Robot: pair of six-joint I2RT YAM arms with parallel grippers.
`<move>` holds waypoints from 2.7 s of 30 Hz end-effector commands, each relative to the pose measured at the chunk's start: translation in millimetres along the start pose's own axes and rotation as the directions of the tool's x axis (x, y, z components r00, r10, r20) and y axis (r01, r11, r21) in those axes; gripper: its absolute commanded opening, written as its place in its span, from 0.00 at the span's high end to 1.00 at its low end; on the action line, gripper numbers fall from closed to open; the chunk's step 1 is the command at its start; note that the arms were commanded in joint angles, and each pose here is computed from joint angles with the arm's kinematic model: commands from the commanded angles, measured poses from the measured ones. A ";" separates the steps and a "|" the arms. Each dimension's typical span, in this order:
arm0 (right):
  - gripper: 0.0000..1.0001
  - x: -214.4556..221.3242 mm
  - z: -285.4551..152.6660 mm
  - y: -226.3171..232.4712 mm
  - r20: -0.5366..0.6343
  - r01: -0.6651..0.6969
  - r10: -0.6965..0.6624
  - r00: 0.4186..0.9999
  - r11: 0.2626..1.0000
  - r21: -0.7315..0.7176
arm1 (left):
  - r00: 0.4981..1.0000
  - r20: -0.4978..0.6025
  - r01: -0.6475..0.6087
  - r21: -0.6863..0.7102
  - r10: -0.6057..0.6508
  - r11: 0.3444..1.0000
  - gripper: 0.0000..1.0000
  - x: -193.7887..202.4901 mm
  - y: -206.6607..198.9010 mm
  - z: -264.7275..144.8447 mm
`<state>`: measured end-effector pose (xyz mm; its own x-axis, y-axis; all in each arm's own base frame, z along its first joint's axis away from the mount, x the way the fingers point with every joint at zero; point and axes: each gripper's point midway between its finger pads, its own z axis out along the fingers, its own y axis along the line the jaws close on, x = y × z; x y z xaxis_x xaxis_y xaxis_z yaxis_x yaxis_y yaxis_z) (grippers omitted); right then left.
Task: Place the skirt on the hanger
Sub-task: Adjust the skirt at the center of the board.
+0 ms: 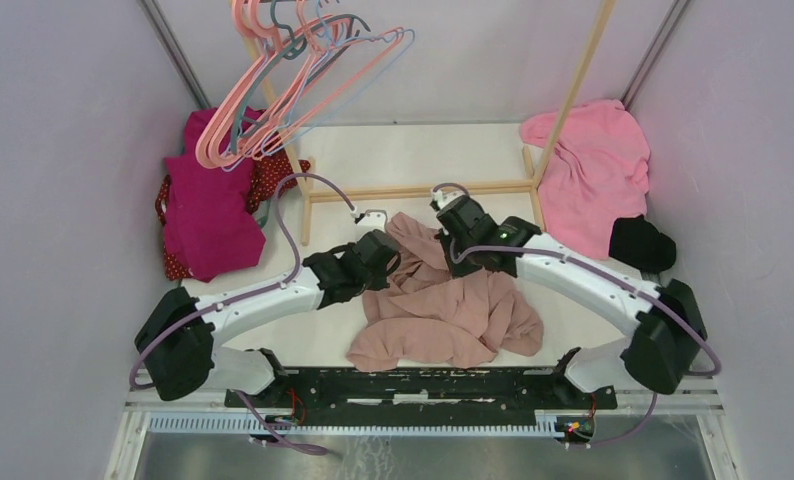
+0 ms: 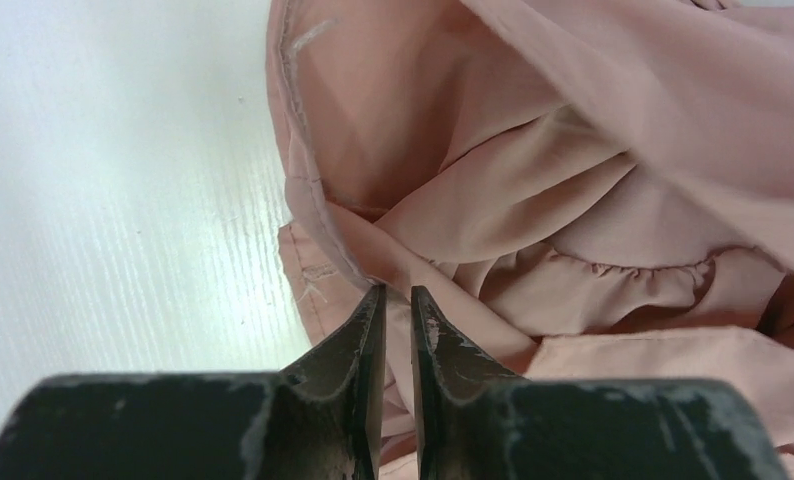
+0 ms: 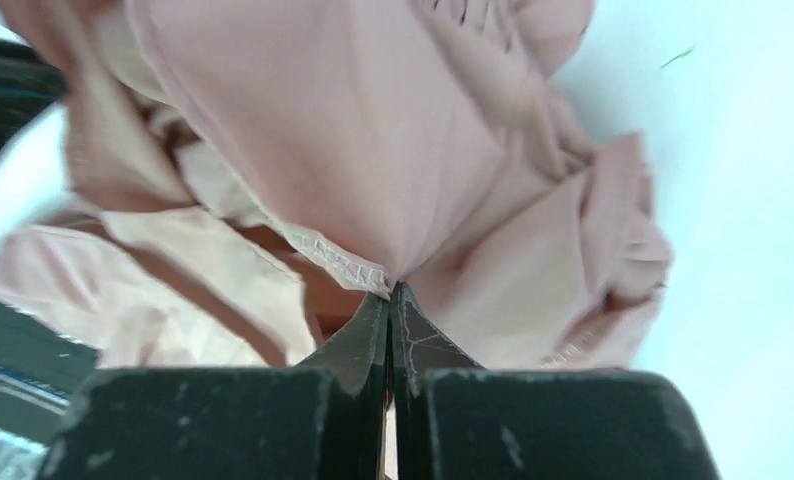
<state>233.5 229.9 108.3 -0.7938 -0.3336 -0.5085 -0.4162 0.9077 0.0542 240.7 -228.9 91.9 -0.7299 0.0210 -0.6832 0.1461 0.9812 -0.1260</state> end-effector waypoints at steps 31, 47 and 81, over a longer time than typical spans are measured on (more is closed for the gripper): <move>0.99 -187.7 -226.7 -12.3 0.543 0.003 0.062 0.837 0.993 -0.118 | 0.995 0.045 0.069 0.295 -0.086 0.953 0.65 -0.4 -50.4 -51.2; 0.99 -172.4 -212.5 -38.2 0.498 -0.030 0.084 0.863 0.993 -0.115 | 0.993 0.101 -0.001 0.481 -0.054 0.877 0.60 18.6 -96.7 -17.5; 0.99 -162.4 -242.8 -50.1 0.497 -0.015 0.125 0.859 0.975 -0.221 | 0.920 0.380 -0.074 0.415 -0.099 0.907 0.97 -180.0 -67.5 -221.8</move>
<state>289.0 172.0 358.8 -0.5889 -0.0641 -0.8057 -0.4175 0.8777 0.2354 223.3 -281.2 352.4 -0.4731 -0.1798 -0.8625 0.4468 0.7948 -0.4107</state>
